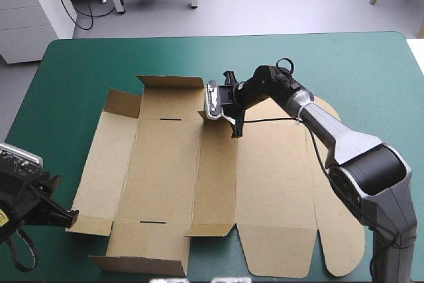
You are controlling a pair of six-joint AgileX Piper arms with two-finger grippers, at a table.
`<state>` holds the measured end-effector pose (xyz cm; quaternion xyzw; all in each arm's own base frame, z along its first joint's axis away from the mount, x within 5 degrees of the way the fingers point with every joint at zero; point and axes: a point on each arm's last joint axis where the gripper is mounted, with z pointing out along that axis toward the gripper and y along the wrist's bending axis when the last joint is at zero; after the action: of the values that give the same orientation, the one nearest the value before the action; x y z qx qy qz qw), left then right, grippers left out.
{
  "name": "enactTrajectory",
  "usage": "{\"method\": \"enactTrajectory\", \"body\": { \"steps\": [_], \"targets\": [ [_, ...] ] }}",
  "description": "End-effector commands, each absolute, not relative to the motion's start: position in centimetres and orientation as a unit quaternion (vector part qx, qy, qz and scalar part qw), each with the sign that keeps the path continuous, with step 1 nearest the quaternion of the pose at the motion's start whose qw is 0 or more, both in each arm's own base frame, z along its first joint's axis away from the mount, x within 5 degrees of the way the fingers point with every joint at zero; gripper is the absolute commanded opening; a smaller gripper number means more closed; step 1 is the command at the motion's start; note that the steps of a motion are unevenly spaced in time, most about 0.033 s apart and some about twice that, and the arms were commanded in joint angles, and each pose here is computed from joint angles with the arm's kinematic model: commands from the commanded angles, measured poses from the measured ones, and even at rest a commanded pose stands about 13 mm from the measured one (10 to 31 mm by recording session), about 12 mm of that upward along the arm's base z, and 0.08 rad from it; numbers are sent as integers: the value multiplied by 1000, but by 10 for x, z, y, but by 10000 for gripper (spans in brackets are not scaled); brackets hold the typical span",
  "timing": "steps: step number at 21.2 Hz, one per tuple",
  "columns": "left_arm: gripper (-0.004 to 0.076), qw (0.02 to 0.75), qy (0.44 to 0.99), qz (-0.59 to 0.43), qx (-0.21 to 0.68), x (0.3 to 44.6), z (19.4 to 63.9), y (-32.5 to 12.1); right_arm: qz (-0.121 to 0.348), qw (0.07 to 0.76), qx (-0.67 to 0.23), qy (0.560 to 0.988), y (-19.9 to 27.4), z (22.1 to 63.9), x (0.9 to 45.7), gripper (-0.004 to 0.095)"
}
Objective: Fold the box
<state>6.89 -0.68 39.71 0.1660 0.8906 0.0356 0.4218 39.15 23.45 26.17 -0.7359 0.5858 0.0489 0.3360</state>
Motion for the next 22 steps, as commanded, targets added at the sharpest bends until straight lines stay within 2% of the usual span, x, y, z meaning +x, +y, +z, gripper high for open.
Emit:
{"method": "enactTrajectory", "body": {
  "steps": [1, 3, 4, 5, 7, 9, 11, 16, 20, 22],
  "targets": [
    [111, 458, 873, 45, 160, 73, 408, -6, 40, 388, -719, 575, 234, 301, 386, 205],
    [111, 458, 873, 45, 160, 73, 408, -6, 41, 392, -711, 582, 234, 302, 387, 370],
    [111, 460, 872, 45, 160, 73, 408, -6, 44, 405, -683, 606, 233, 305, 389, 548],
    [111, 462, 871, 45, 160, 74, 409, -6, 48, 410, -670, 617, 233, 308, 389, 614],
    [111, 475, 864, 45, 160, 75, 410, -6, 62, 423, -630, 649, 231, 317, 387, 666],
    [111, 502, 848, 46, 162, 78, 415, -7, 91, 434, -570, 692, 227, 335, 381, 644],
    [111, 518, 838, 52, 163, 80, 418, -7, 93, 443, -527, 719, 216, 355, 374, 585],
    [108, 528, 830, 75, 165, 82, 420, -5, 54, 417, -431, 798, 170, 390, 357, 332],
    [-10, 507, 842, 76, 169, 96, 416, -8, 65, 383, -362, 847, 139, 395, 354, 148],
    [-9, 491, 851, 76, 172, 106, 412, -11, 70, 358, -328, 871, 123, 393, 356, 54]
  ]
}}
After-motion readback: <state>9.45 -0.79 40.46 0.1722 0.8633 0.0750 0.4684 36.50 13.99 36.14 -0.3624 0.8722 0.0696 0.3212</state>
